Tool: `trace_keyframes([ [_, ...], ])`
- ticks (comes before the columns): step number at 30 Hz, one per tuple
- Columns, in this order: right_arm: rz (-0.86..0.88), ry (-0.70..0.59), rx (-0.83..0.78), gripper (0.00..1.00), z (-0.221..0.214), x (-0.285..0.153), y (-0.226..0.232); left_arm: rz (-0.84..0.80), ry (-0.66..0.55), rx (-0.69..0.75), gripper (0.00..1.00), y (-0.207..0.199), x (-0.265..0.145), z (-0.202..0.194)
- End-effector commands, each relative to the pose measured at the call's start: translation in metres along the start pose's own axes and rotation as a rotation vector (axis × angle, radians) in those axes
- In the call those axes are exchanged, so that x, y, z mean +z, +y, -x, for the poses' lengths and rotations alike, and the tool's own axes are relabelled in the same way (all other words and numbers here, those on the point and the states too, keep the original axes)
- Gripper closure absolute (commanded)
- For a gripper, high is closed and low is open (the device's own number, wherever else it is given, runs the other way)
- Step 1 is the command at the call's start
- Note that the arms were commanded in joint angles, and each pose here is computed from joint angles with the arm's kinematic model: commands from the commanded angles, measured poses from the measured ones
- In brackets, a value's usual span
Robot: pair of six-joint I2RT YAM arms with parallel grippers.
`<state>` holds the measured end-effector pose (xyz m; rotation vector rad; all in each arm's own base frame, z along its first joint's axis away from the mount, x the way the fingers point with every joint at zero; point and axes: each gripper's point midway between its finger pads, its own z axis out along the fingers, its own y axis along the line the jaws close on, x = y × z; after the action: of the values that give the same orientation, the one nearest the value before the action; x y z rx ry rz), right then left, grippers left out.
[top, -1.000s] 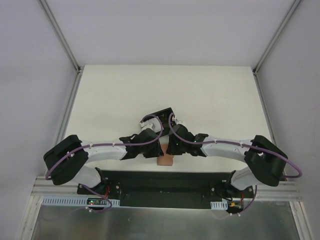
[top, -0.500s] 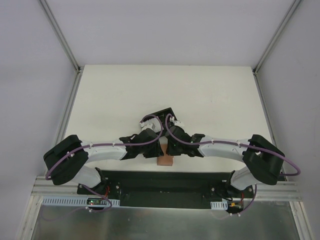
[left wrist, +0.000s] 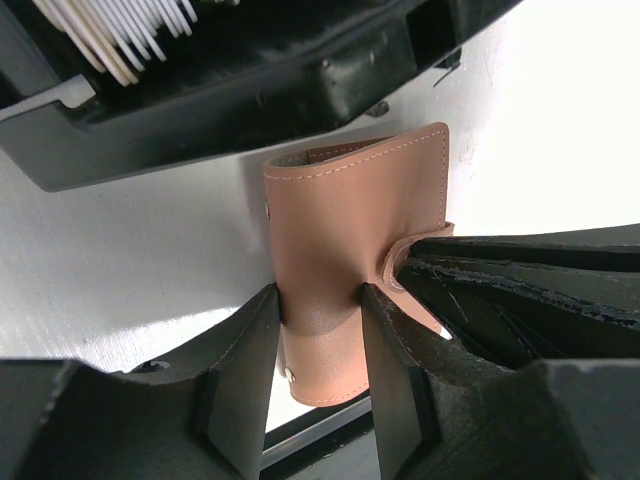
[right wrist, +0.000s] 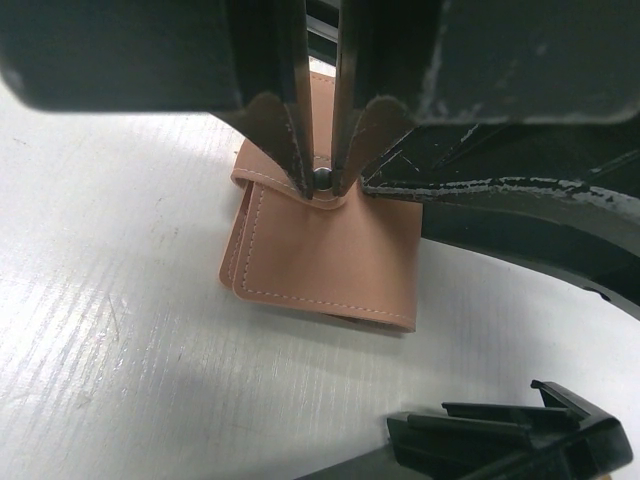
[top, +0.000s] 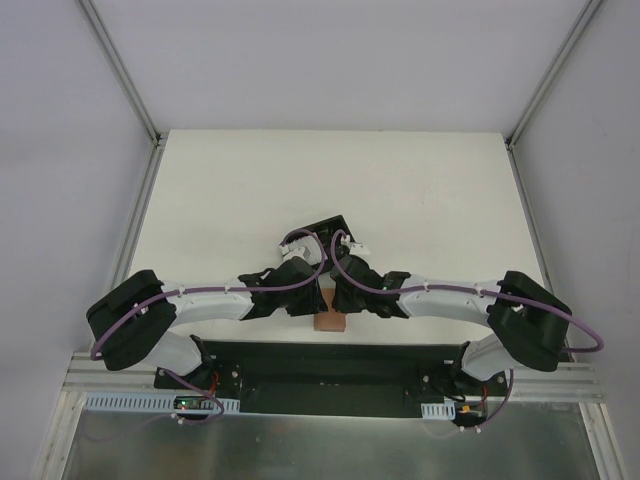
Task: Put the credit cards into the card holder
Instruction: Close the card holder at the corner of the board.
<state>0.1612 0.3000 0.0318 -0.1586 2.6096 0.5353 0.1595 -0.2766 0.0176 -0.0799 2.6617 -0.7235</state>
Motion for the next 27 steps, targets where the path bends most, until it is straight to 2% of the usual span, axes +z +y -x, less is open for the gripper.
trace_keyframes([
  [1,-0.133,0.193,-0.04,0.87,-0.063,0.008,-0.043,0.164,0.077,0.01,0.62,0.049,0.0,-0.025],
  [27,-0.204,0.141,-0.08,0.85,-0.069,0.009,-0.06,0.154,0.084,-0.002,0.61,0.048,-0.001,-0.028],
])
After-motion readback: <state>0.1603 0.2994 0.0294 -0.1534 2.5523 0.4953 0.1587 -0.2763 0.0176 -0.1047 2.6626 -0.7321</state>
